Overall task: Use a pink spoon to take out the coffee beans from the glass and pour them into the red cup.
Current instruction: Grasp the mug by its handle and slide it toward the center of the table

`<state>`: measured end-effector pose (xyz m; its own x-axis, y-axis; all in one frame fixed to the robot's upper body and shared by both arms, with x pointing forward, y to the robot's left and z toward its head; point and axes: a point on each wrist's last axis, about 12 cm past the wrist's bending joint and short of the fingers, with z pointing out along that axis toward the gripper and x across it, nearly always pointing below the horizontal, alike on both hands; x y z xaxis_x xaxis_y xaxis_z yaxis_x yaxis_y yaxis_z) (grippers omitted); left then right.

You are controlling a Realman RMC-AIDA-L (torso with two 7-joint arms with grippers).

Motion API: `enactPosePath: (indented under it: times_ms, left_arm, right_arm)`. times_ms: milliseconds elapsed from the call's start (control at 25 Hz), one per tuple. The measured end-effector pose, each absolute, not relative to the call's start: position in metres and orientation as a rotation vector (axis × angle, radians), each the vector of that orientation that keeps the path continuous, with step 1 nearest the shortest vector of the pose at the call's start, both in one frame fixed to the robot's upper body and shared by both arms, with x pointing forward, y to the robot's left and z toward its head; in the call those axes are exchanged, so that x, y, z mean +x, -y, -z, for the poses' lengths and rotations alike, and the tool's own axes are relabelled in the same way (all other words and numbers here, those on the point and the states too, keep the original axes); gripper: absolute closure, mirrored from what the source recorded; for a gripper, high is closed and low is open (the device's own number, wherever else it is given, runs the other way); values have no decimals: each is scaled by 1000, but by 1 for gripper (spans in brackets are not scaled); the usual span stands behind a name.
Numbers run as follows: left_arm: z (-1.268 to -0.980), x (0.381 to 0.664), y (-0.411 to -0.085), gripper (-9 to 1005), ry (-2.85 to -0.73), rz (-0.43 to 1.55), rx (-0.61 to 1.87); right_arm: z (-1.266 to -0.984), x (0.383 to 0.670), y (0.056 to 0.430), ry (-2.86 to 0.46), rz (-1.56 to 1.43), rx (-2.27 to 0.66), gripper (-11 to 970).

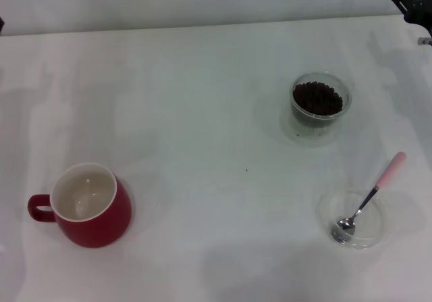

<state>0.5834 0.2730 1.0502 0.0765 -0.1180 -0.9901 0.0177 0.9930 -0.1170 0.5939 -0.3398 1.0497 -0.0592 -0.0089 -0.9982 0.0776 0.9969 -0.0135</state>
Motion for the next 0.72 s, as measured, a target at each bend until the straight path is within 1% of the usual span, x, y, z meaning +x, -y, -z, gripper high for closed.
enactPosePath:
  times_ms: [160,440,720]
  left_arm:
    - [-1050,583,-276,116,-1489,99,-117]
    - [-1051,586,-281,120,-1496,75,-105]
    - [-1052,593,-276,122,-1520,77,-69]
  right_arm:
    - [-1047,591,340,-1637,69,60,89]
    - [-1045,590,341,-1649,69,69,89]
    - [-1046,591,340,-1647,66,69,90]
